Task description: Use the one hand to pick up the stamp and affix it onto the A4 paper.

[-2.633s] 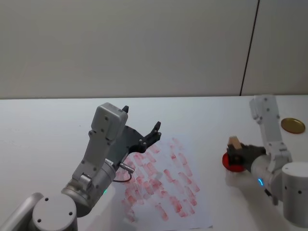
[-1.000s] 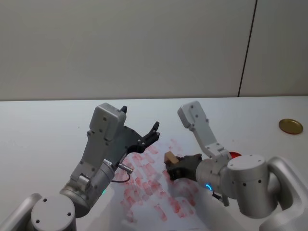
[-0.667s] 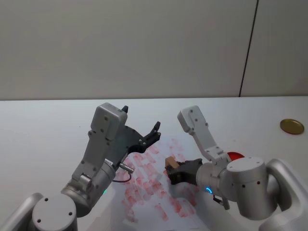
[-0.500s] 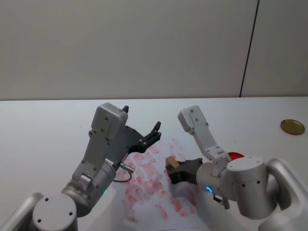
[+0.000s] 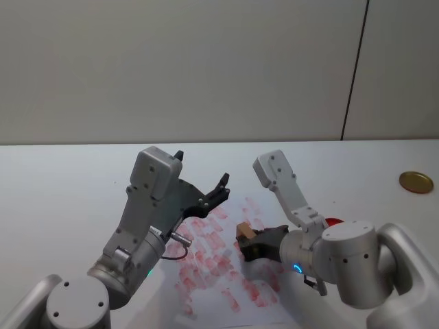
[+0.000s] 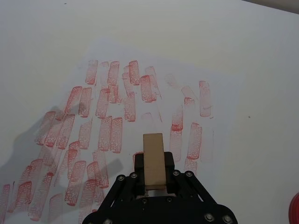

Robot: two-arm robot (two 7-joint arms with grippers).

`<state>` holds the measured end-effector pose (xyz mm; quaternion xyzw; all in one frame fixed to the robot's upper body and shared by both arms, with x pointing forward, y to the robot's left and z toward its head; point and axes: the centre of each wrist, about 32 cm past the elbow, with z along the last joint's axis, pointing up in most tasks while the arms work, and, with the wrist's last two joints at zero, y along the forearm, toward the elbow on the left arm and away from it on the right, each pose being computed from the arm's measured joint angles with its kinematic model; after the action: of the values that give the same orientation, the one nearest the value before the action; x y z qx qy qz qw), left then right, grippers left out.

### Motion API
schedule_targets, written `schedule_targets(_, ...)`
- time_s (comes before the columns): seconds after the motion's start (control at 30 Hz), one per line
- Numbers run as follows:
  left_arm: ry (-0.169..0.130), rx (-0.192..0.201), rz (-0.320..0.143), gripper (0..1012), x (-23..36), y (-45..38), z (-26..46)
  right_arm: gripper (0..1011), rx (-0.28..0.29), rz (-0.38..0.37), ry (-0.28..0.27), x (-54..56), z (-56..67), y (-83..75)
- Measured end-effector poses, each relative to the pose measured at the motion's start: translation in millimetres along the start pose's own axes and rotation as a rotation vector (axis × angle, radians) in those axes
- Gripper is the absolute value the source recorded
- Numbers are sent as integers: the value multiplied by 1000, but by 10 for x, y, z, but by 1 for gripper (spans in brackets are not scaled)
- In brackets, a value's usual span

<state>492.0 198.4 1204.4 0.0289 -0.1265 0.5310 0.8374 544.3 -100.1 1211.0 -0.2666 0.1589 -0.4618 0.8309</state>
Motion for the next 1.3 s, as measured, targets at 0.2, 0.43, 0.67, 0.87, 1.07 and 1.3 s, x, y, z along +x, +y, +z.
schedule_targets(0.2, 0, 0, 0, 993, 0, 0, 0, 220, -7, 0, -2, 9, 15, 15)
schedule_targets(0.43, 0, 0, 0, 993, 0, 0, 0, 220, -12, 4, -3, 19, 30, 25)
schedule_targets(0.67, 0, 0, 0, 993, 0, 0, 0, 220, -11, 11, 1, 33, 43, 19)
schedule_targets(0.87, 0, 0, 0, 993, 0, 0, 0, 220, 10, 14, 4, 53, 60, -24)
schedule_targets(1.07, 0, 0, 0, 993, 0, 0, 0, 220, 75, 4, 0, 86, 106, -121)
schedule_targets(1.3, 0, 0, 0, 993, 0, 0, 0, 220, 166, -36, -5, 149, 157, -279)
